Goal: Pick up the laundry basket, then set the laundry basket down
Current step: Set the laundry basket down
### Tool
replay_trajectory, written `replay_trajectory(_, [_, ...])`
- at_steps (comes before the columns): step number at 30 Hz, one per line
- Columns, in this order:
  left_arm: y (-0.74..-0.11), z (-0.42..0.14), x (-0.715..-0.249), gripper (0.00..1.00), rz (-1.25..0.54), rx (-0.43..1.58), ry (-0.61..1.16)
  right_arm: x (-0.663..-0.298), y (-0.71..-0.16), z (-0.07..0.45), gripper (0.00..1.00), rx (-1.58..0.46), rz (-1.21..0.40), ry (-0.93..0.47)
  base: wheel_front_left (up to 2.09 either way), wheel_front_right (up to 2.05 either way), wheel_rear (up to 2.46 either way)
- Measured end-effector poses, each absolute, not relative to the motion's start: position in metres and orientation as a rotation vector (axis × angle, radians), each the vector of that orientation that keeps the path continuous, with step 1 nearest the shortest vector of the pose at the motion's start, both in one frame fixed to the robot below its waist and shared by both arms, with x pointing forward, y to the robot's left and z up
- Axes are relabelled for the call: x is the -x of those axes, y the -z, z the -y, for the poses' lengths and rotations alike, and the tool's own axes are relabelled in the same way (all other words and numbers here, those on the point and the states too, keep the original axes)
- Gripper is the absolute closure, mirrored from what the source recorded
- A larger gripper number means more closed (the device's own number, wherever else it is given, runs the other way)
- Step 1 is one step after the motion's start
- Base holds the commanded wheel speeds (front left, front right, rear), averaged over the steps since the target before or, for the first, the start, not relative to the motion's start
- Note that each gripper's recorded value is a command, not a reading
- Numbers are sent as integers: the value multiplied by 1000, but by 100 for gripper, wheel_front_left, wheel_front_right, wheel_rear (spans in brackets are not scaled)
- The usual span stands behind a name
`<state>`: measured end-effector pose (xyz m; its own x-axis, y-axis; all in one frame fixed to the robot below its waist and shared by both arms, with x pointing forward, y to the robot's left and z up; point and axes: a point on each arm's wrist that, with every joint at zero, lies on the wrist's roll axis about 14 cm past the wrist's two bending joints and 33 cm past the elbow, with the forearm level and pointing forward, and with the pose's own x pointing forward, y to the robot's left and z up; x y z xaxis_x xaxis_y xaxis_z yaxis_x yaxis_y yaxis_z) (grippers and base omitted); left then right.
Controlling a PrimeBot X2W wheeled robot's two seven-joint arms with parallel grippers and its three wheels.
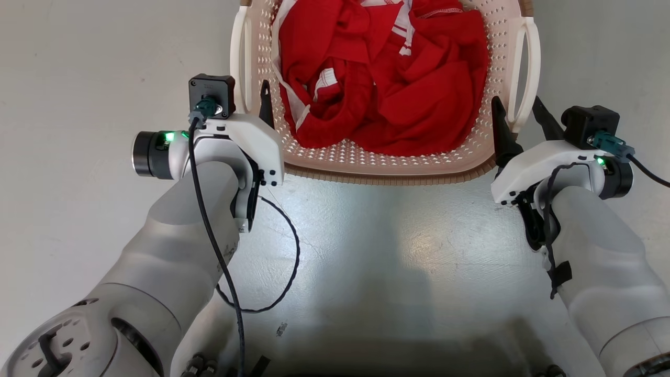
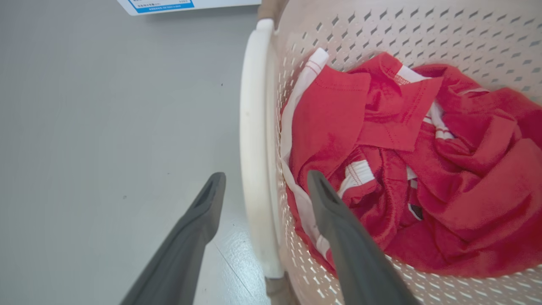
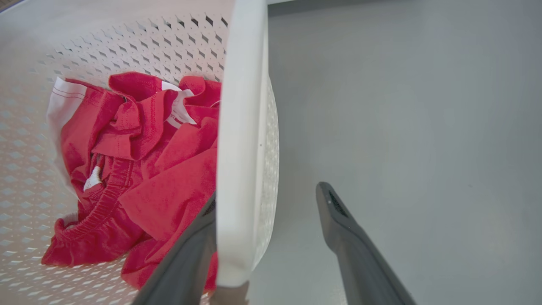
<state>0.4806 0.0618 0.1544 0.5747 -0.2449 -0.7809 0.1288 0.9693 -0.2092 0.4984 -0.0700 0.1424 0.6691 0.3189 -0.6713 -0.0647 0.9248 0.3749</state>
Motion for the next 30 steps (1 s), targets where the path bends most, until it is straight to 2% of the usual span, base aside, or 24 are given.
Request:
replay_trajectory(15, [-165,-57,-487,0,-908,164,211,-525,-170,61,0,-387,-704,-235,0,0,0])
replay_trajectory(23, [-185,-62,-490,0,-877,211,160,-534,-206,62,0,-408,-614,-238,0,0,0])
replay_trajectory(30, [-232,-68,-501,0,-761,291,97,-527,-257,72,0,-334,-496,-259,0,0,0])
